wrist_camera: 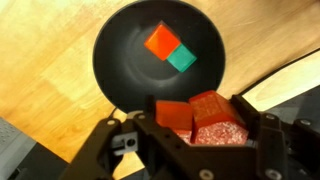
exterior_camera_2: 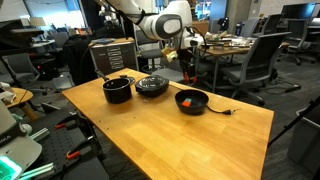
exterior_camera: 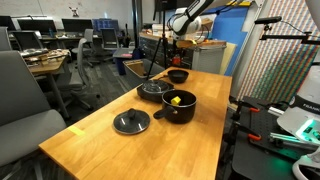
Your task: Take the blocks out of the bowl, put them in the pot, pick the pot and put it on the stove then cover it with the lid
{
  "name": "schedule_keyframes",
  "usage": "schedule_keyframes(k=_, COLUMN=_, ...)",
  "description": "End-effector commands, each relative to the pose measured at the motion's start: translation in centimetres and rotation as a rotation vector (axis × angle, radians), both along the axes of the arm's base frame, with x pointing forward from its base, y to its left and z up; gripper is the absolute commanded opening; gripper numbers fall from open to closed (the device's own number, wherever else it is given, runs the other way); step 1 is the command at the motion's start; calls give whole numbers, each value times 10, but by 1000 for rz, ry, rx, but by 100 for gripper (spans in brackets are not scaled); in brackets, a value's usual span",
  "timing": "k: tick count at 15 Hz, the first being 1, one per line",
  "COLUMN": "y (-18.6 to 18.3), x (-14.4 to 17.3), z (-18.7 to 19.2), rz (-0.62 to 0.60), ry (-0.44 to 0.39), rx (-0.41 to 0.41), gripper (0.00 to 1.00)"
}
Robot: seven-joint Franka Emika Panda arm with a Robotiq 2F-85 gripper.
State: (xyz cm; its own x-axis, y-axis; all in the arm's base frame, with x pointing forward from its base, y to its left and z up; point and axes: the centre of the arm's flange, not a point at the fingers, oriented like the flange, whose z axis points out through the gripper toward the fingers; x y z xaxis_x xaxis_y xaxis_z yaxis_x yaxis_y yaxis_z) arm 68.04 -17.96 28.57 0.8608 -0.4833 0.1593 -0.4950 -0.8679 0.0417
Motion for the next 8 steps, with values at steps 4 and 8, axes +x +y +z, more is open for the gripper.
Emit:
schedule_keyframes(k=4, y=100, x=-87, z=76, rz=358, ry=-47, rx=-1, gripper=50)
schedule_keyframes(k=8, y=179, x=-132, z=78, rz=572, ry=-46, rx=17, gripper=50)
